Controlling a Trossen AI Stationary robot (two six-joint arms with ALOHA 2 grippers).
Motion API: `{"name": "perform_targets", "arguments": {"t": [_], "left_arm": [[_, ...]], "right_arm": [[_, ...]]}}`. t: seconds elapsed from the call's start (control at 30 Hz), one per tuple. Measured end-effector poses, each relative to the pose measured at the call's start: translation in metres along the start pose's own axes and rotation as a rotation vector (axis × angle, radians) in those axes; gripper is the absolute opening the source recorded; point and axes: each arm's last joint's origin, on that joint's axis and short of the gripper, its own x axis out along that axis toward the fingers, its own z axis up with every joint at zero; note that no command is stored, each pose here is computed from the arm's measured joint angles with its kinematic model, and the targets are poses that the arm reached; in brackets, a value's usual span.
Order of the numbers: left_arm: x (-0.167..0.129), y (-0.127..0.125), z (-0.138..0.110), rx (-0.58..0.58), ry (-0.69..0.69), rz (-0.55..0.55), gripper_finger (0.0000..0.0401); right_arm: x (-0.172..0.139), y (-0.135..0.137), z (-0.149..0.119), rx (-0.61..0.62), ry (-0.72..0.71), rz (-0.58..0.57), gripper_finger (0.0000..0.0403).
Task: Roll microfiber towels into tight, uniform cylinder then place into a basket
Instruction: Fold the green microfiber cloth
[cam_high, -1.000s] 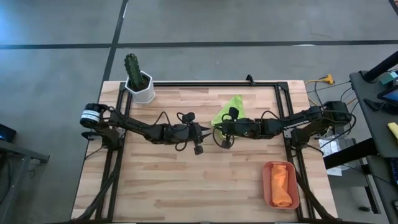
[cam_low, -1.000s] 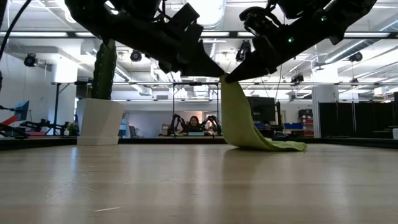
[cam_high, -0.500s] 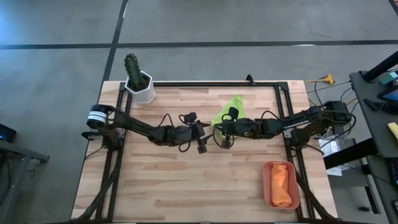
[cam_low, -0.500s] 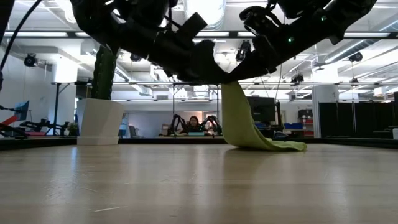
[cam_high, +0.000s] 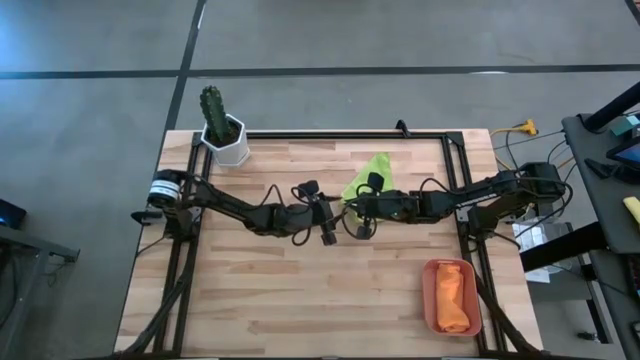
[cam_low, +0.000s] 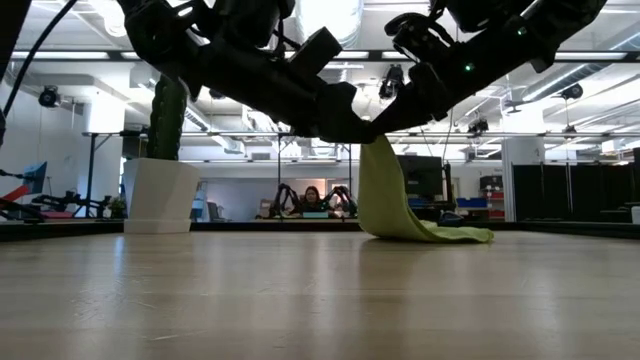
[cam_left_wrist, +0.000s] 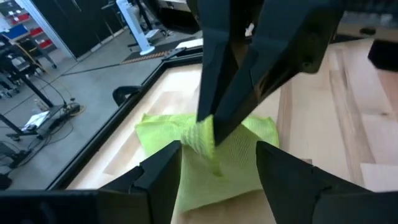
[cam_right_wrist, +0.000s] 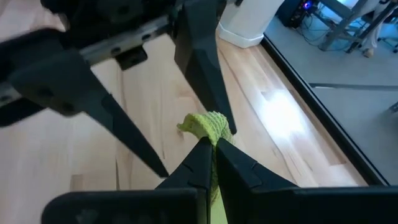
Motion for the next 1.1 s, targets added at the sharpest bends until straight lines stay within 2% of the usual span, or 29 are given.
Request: {"name": "perform_targets", "arguments": {"t": [0.17,0.27,0.4,0.57,0.63,0.87,1.1], "left_arm": [[-0.0013,0.0006,0.0036,-0.012,-0.021,0.002,0.0191],[-0.0014,0.0006,0.0044,-0.022,-0.027,0.002,0.0177],[-0.0014,0.0007,0.0040,-0.042,-0.027,0.002,0.0123],[-0.0011,0.0002,0.0016,-0.038,-0.019,0.002,0.0028],[-0.0011,0.0001,0.0009,-0.037,-0.016,0.003,0.0009],[-0.0012,0.0003,0.0009,-0.039,-0.015,0.013,0.0003],[-0.0016,-0.0005,-0.0004,-0.029,-0.005,0.004,0.0001]], "right_arm": [[0.0000,0.0001,-0.0010,-0.006,0.003,0.000,0.0013],[0.0000,0.0001,-0.0010,-0.007,0.003,0.000,0.0013],[0.0000,0.0001,-0.0012,-0.007,0.004,0.000,0.0013],[0.0000,0.0001,-0.0021,-0.009,0.010,-0.001,0.0013],[0.0000,0.0002,-0.0023,-0.009,0.011,-0.002,0.0013],[0.0001,0.0000,-0.0022,-0.016,0.010,-0.002,0.0013],[-0.0002,0.0017,-0.0067,-0.096,0.057,0.048,0.0013]]}}
